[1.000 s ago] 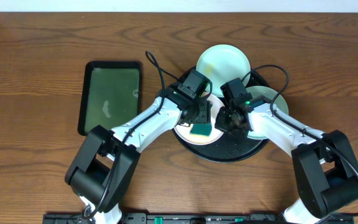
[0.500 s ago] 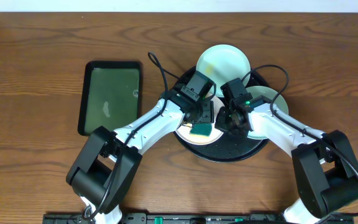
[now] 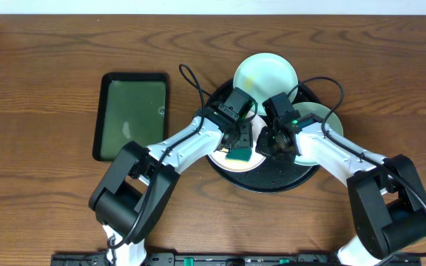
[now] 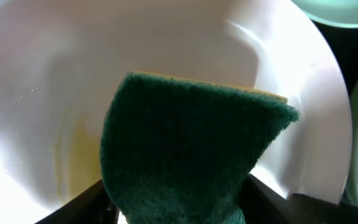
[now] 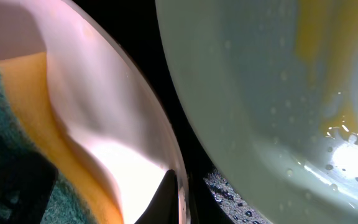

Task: Clean dirty plates on tray and stack at the side
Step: 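Scrub the white plate with the sponge while the right gripper holds it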

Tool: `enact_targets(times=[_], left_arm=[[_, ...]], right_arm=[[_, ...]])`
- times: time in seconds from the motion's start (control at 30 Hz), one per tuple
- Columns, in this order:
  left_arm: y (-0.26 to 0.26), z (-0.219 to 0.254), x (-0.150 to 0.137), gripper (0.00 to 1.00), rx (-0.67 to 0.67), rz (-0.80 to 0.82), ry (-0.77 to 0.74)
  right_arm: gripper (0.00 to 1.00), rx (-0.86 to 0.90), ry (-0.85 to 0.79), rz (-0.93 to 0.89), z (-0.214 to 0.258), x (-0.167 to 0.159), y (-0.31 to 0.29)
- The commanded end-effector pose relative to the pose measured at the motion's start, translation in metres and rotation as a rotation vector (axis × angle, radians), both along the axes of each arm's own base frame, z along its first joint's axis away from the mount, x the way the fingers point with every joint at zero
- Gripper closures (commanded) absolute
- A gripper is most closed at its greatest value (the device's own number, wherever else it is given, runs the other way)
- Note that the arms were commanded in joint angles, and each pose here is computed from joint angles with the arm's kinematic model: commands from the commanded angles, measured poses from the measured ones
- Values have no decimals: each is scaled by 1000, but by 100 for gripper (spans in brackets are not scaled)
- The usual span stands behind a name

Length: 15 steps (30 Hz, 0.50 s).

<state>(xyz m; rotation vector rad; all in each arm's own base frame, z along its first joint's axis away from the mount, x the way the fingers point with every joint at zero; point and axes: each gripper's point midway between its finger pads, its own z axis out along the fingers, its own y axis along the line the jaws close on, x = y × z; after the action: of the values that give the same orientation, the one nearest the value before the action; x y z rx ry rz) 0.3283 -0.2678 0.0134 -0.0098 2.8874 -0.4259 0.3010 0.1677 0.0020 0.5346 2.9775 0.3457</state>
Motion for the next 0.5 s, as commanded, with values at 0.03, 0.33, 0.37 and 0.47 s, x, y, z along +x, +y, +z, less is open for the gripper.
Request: enact_targets(times=[0.03, 0.33, 0.37, 0.47], left_arm=[[6, -11, -7, 46, 26, 5, 29], [4, 14, -1, 38, 1, 11, -30], [5, 14, -1, 37, 6, 13, -31], [9, 13, -1, 32, 27, 18, -30]], right_arm=[[96, -6, 32, 15, -10, -5, -2], [96, -6, 32, 15, -10, -5, -3], [96, -6, 32, 15, -10, -5, -3], [96, -7, 30, 21, -10, -5, -3]])
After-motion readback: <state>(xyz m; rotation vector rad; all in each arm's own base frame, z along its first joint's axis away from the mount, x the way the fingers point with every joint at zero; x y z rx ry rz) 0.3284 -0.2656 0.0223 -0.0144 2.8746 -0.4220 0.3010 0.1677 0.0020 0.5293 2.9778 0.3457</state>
